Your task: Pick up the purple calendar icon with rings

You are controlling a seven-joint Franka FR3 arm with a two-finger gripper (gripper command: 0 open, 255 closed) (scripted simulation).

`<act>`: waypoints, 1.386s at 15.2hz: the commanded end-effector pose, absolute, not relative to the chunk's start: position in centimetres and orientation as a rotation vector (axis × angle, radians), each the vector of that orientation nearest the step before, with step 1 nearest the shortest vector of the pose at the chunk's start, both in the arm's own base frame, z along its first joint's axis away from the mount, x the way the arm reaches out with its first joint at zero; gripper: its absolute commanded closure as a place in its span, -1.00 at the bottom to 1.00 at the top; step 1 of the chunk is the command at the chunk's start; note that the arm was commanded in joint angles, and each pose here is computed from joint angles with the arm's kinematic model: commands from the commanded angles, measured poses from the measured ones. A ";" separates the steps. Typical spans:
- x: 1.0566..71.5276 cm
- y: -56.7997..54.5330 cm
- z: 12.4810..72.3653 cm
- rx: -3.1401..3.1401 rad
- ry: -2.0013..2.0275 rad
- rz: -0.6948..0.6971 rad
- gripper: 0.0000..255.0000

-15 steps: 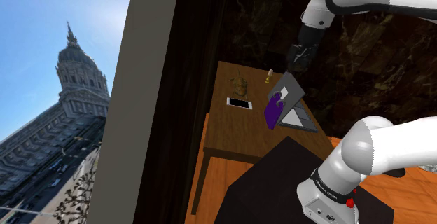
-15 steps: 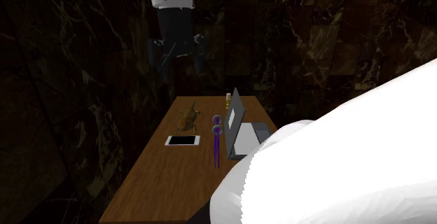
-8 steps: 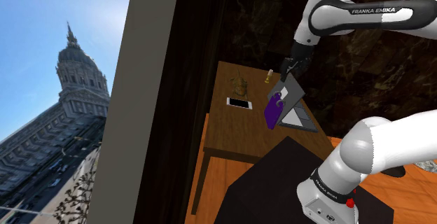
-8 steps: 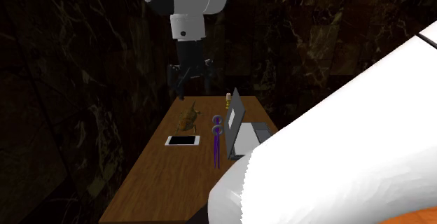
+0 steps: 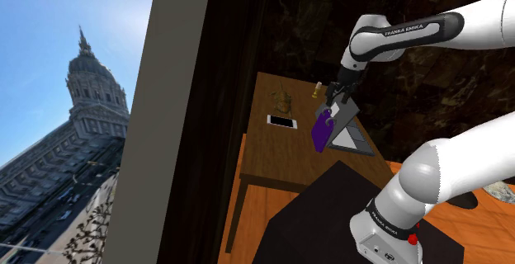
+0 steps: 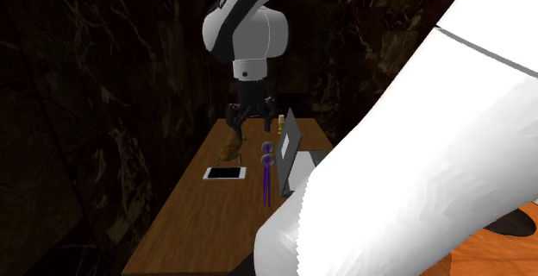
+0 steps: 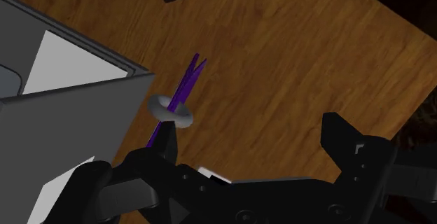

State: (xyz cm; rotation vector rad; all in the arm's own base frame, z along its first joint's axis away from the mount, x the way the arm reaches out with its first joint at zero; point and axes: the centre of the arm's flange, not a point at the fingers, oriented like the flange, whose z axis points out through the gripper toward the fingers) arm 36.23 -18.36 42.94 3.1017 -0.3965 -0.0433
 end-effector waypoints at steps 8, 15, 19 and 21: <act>38.6 -26.5 33.8 3.122 -0.516 -0.059 -1.00; 38.6 -26.5 30.6 3.122 -0.516 -0.059 -1.00; 38.6 -26.5 29.8 3.122 -0.516 -0.059 1.00; 38.6 -26.6 29.8 3.122 -0.516 -0.059 1.00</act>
